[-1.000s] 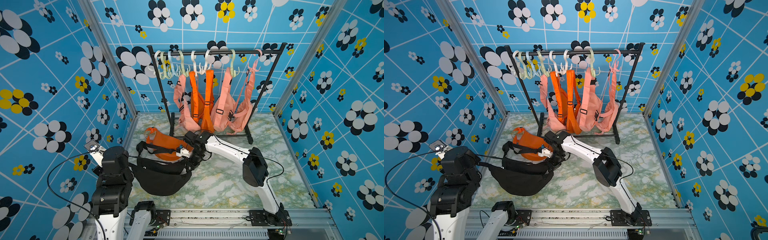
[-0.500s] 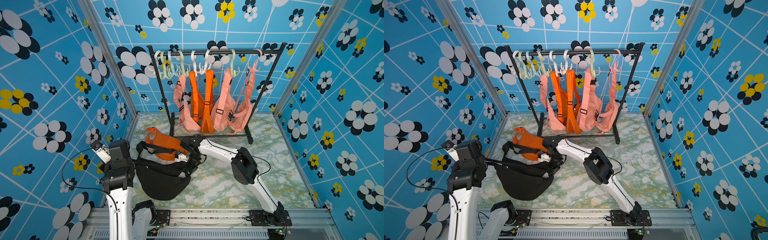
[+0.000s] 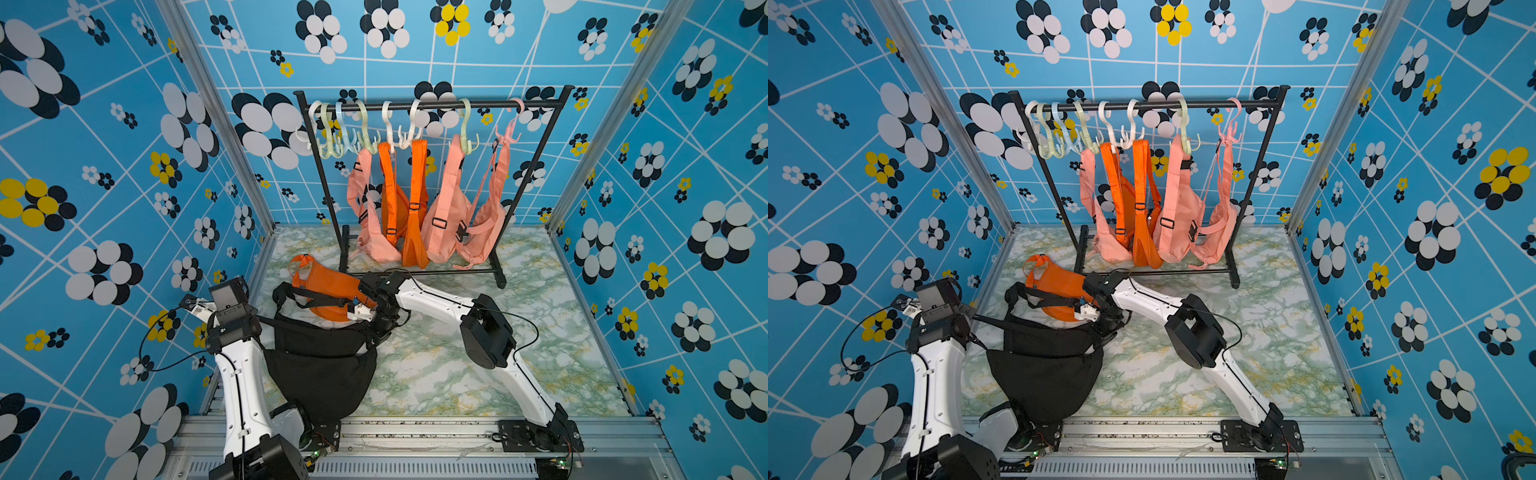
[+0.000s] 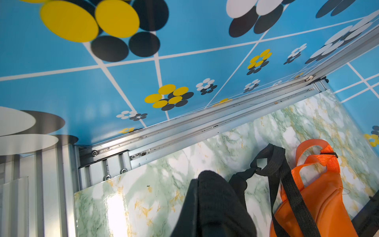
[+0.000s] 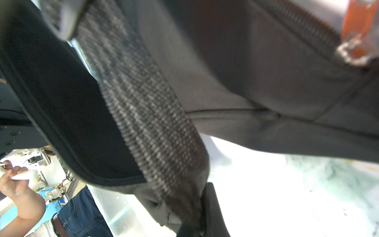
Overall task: Take the bag off the hook
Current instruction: Adjust the bag at the center of the board.
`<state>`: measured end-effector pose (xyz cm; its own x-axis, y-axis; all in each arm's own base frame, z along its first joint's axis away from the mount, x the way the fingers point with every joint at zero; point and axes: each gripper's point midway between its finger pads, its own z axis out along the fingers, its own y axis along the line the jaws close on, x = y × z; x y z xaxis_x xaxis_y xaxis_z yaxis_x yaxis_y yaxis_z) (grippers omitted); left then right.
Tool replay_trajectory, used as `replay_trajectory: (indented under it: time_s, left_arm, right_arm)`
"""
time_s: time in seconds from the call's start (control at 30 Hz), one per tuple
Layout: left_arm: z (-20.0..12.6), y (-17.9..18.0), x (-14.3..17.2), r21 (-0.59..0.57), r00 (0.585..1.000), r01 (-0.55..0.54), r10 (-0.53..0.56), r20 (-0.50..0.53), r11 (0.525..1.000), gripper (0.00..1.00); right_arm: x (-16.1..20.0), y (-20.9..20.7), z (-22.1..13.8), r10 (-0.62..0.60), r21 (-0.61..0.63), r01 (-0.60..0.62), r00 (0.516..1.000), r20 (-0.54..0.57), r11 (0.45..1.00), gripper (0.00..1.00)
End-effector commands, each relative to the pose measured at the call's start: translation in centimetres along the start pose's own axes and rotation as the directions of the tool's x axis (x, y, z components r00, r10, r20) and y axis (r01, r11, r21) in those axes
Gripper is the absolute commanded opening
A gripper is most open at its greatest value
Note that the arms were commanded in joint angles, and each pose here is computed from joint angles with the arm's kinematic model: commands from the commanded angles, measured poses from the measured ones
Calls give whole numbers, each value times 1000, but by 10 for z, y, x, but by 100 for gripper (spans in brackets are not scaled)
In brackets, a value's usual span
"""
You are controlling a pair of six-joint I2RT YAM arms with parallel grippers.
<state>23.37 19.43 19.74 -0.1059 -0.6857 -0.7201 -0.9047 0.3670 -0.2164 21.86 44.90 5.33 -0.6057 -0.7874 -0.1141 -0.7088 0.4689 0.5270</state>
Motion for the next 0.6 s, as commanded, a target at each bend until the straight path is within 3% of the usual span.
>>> replay_trajectory:
  time_s: [0.0,0.27,0.57]
  left_arm:
    - [17,-15,-11,16,999,40,-40,5,999,6]
    - [73,-52,0,34,995,35,-32,-94,999,3]
    - [77,-136,-5,149,991,-109,118,-58,983,2]
  right_arm:
    - [-4,-1,10,28,-21,-28,1000,6,999,3]
    - [-19,-12,14,48,2,-48,996,72,999,1]
    - [-58,-80,-12,217,14,-229,935,280,973,0]
